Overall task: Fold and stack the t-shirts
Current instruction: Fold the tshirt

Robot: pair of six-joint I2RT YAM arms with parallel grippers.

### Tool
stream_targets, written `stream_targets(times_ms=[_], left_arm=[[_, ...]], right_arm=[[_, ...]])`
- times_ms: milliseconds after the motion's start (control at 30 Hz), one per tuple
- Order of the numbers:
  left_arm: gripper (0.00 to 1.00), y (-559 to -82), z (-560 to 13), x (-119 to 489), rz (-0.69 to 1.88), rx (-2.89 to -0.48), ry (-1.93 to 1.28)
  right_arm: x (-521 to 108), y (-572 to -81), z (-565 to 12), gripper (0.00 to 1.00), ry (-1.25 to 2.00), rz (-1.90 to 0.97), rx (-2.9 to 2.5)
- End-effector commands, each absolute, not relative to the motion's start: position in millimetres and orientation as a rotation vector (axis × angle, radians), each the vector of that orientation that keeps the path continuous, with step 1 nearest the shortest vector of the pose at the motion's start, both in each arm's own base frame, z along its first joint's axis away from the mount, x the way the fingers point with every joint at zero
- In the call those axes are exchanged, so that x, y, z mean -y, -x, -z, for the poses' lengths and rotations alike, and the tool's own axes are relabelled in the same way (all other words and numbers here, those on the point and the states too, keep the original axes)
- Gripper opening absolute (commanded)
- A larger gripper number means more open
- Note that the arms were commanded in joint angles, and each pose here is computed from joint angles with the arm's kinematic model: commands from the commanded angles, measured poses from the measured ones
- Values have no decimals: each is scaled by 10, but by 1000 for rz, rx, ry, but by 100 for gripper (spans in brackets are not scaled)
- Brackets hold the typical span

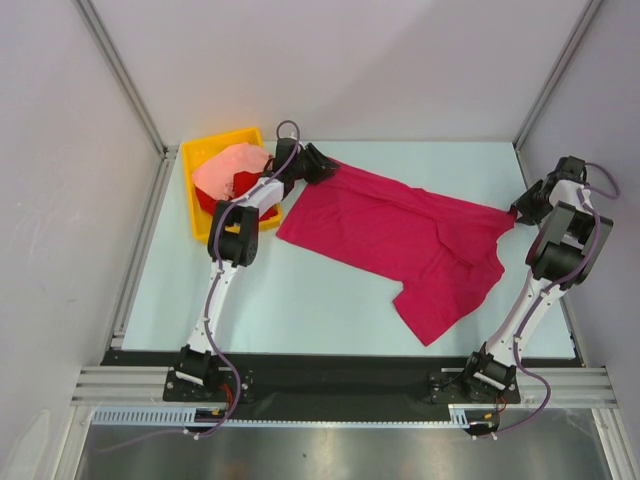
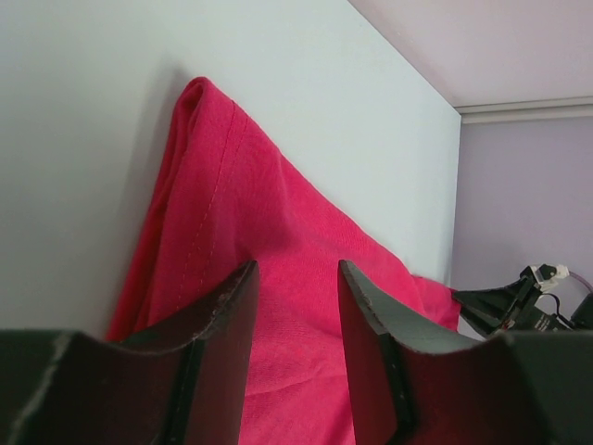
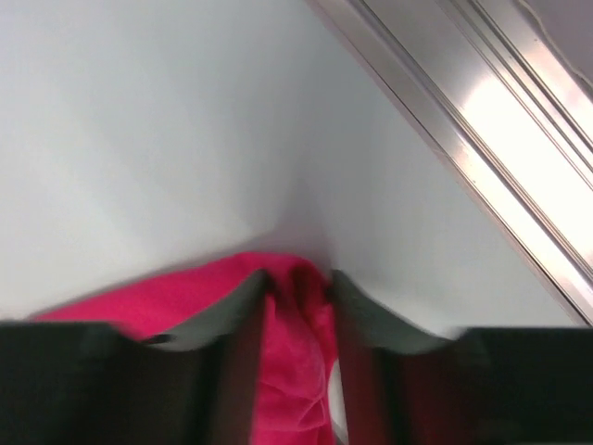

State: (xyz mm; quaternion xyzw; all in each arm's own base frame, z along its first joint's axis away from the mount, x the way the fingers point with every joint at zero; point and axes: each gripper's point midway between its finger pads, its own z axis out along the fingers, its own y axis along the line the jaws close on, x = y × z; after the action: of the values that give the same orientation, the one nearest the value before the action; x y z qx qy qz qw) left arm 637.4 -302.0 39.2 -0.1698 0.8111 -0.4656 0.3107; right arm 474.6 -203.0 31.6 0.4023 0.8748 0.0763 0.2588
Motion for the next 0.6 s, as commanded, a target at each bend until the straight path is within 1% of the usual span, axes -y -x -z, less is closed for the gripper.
stream_targets(times_ms=[0, 33, 67, 100, 133, 233, 267, 333, 400, 433, 467, 500, 533, 567], left_arm=[[46, -6343, -421, 2992, 1224, -2165, 429], [46, -6345, -435, 2993, 1227, -2162, 431], [45, -6347, -424, 2992, 1226, -2162, 433], [46, -6348, -418, 2993, 1228, -2162, 437], [45, -6349, -420, 2991, 1226, -2161, 438], [45, -6346, -420, 2991, 1224, -2163, 431], [45, -6342, -417, 2987, 1220, -2167, 431], [45, -6340, -434, 2983, 1215, -2168, 428], [46, -6352, -488, 2970, 1197, -2160, 406], [48, -6330, -491, 2959, 1185, -2177, 405], [53, -6332, -583, 2936, 1164, -2177, 404], [56, -6331, -639, 2921, 1135, -2175, 375], [61, -6331, -710, 2902, 1115, -2172, 359], [64, -6312, -845, 2876, 1093, -2173, 343]], right_arm=[[2313, -4645, -311, 30, -1189, -102, -2322], [2358, -4604, -303, 22, -1210, -74, -2318], [2392, -4549, -295, 8, -1230, -48, -2318], [2449, -4504, -297, 3, -1251, -21, -2309], [2509, -4444, -275, 0, -1289, 23, -2298], [2587, -4306, -312, 0, -1346, 104, -2270], [2609, -4321, -398, 0, -1340, 112, -2236], [2589, -4297, -384, 0, -1345, 113, -2230], [2545, -4318, -393, 16, -1337, 93, -2252], [2573, -4399, -514, 25, -1317, 101, -2240], [2520, -4328, -518, 41, -1317, 116, -2294], [2542, -4286, -562, 48, -1322, 163, -2310], [2585, -4337, -761, 55, -1299, 198, -2293], [2505, -4227, -820, 68, -1302, 236, -2344]])
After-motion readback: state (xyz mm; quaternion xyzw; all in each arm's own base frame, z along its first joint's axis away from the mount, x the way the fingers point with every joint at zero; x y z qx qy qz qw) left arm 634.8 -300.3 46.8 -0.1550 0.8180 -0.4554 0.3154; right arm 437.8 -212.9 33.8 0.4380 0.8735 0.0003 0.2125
